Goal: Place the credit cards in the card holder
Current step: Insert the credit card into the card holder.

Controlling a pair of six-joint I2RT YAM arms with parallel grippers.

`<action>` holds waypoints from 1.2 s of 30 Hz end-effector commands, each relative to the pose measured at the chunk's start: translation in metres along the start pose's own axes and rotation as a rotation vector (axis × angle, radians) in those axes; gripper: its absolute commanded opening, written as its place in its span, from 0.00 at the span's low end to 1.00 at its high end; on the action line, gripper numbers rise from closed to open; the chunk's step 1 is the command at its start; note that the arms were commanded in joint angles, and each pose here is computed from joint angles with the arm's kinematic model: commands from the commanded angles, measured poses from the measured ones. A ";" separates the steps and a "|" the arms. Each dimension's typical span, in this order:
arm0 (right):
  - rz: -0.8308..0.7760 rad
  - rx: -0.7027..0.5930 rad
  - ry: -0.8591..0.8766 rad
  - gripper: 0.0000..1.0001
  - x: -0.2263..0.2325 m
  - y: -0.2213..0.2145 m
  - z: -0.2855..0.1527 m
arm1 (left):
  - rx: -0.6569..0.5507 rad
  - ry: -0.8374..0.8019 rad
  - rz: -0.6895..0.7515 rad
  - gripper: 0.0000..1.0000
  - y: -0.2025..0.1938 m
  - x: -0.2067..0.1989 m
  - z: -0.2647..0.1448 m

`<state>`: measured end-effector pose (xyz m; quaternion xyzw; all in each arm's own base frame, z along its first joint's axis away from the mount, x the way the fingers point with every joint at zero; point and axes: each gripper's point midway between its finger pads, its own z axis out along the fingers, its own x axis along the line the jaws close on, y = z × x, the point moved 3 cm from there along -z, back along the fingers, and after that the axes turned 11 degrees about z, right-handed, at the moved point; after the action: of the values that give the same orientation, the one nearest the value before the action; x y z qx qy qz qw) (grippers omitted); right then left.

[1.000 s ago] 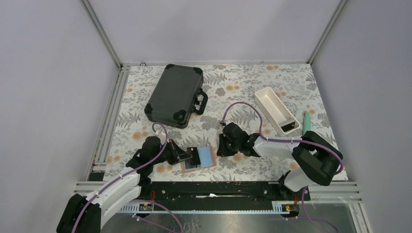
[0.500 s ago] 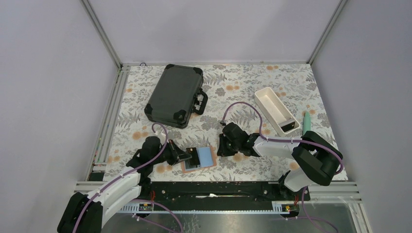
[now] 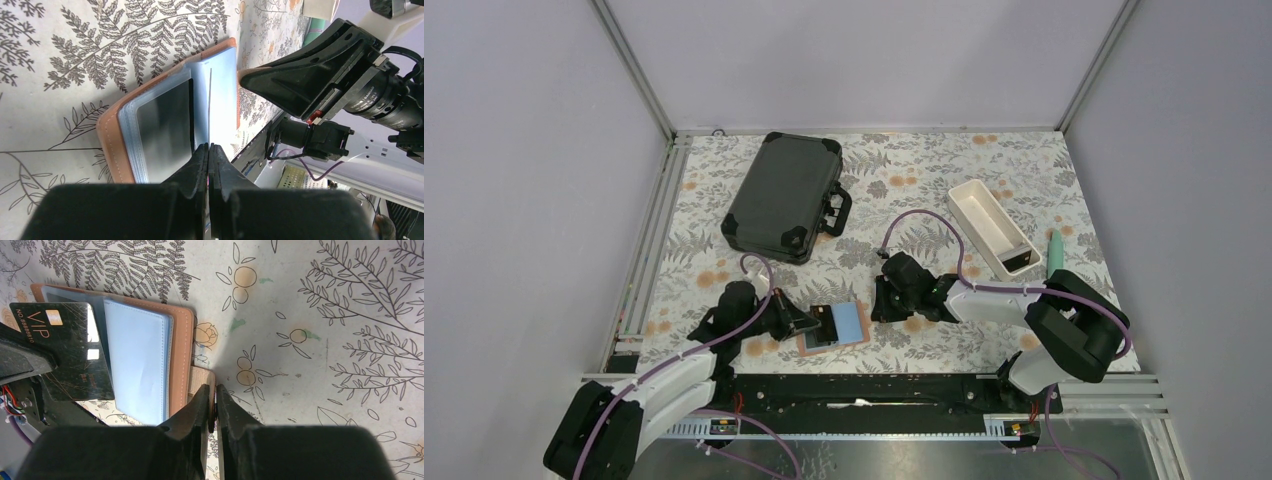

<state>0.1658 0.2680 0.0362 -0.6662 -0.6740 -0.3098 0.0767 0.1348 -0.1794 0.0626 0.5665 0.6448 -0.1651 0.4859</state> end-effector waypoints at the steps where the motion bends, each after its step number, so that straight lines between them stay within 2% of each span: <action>1: -0.001 -0.034 -0.004 0.11 0.009 0.009 -0.001 | -0.012 -0.060 0.023 0.00 0.002 -0.007 0.000; 36: 0.000 -0.028 -0.021 0.08 0.007 0.009 0.002 | 0.000 -0.065 -0.024 0.00 -0.006 0.004 0.005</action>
<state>0.1669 0.2691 0.0362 -0.6677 -0.6749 -0.3050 0.0757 0.1342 -0.1832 0.0552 0.5542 0.6479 -0.1862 0.4883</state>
